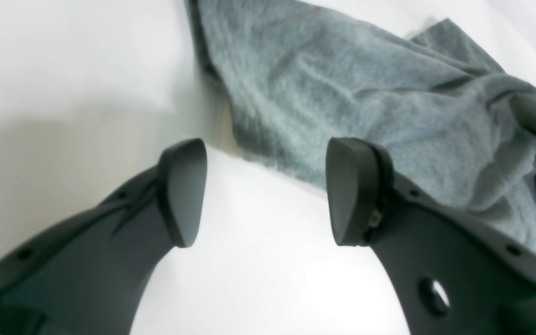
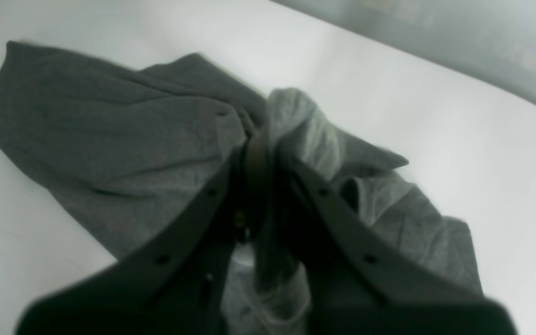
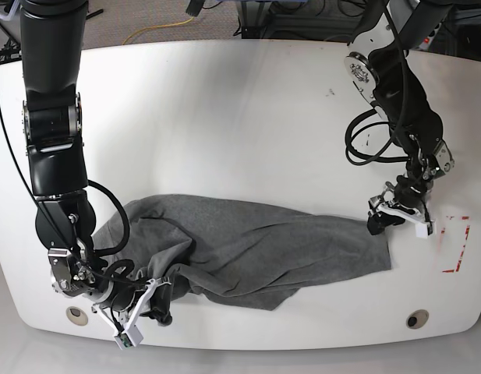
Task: Fold the T-shirt properly
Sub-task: 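Lower the left gripper onto the shirt's opposite edge and grasp it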
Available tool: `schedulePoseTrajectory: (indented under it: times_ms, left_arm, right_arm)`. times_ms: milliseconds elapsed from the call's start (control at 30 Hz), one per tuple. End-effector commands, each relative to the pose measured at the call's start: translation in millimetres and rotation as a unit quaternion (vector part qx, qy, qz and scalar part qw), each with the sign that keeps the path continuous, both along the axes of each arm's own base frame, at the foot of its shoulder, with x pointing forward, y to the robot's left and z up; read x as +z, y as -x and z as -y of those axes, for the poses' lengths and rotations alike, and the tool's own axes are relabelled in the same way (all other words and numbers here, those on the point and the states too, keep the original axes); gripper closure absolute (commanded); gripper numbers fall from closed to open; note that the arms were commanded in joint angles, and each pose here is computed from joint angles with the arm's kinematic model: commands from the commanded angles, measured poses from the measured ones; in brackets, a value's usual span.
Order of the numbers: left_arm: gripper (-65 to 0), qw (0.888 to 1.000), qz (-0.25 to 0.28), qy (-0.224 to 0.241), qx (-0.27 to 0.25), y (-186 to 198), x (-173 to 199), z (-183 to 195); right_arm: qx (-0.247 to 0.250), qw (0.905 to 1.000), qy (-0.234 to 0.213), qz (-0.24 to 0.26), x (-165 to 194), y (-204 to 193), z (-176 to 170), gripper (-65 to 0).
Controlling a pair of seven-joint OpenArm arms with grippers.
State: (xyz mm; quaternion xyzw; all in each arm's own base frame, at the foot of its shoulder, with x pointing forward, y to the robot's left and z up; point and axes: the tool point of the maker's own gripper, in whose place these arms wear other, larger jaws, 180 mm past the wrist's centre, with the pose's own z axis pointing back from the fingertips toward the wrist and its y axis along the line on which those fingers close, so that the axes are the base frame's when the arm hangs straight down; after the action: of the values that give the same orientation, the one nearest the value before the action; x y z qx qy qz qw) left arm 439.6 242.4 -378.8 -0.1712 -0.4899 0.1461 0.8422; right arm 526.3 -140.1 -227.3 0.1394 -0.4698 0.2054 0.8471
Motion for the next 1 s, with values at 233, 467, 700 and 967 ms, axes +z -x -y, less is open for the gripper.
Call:
schedulePoseTrajectory:
  times_ms: [233,467,700,967]
  left_arm:
    - [-37.4,0.999,0.030,0.035,-0.020,-33,2,20]
    - [-37.2,0.998,0.041,0.054,-0.006,-34,4,19]
    - [-10.4,0.998,0.040,0.054,-0.007,-34,4,19]
    - [-1.7,0.998,0.017,0.064,-0.018,-29,-2,26]
  right_arm:
    - [-0.001,0.9989,-0.015,0.045,38,-12,1,0.0]
    - [-0.001,0.9989,-0.015,0.045,38,-12,1,0.0]
    - [-0.001,0.9990,-0.019,0.041,34,-10,0,0.0]
    - [-0.001,0.9991,-0.019,0.037,30,-9,0,0.0]
